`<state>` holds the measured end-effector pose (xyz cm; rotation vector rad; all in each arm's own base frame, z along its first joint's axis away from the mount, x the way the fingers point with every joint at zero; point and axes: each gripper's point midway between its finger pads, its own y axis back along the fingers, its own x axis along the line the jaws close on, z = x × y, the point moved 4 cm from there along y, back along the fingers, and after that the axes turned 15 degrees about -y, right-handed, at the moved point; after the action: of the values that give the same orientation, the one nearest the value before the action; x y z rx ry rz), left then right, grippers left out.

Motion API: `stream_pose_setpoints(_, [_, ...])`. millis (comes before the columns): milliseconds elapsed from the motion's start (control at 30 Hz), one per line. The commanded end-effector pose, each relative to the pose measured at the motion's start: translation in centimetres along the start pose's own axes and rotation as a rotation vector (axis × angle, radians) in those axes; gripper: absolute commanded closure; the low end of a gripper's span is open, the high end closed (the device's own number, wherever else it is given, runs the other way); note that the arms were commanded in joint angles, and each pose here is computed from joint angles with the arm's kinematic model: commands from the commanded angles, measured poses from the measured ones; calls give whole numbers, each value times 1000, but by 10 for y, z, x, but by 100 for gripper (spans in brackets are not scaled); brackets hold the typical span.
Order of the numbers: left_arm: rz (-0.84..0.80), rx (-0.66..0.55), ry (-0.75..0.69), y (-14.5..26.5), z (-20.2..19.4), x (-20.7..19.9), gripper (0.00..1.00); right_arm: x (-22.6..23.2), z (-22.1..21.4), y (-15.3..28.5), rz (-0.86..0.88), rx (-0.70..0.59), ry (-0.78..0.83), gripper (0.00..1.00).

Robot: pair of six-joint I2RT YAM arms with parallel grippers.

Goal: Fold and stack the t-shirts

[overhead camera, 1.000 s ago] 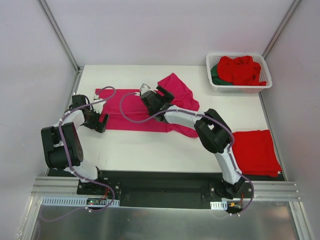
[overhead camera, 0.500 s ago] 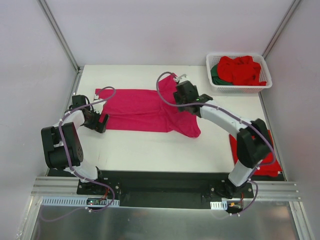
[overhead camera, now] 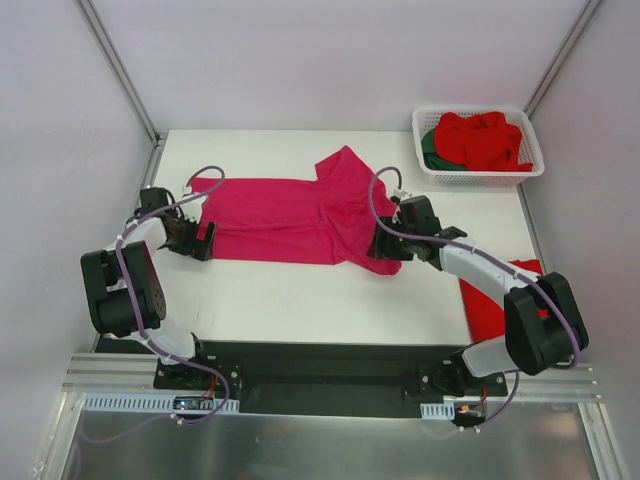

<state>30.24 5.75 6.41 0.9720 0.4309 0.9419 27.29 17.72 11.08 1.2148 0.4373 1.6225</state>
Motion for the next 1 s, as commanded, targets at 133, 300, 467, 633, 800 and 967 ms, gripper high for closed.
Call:
stream_pose_setpoints(133, [42, 5, 11, -3, 8, 20, 1, 16, -7, -4, 167, -51, 23, 47])
stream_pose_setpoints(300, [37, 15, -3, -4, 4, 18, 1, 16, -12, -5, 127, -59, 90, 48])
stream_pose_setpoints(467, [33, 29, -22, -4, -3, 13, 1, 6, -11, 8, -25, -81, 159, 45])
stream_pose_setpoints(633, [32, 39, -34, -5, -8, 10, 1, -8, -4, 16, -149, -119, 206, 44])
stream_pose_setpoints(800, [31, 39, -32, -5, -9, 10, 1, -14, -6, 10, -186, -107, 212, 44])
stream_pose_setpoints(967, [33, 35, -33, -4, -8, 9, 1, -21, -16, -5, -224, -57, 219, 46])
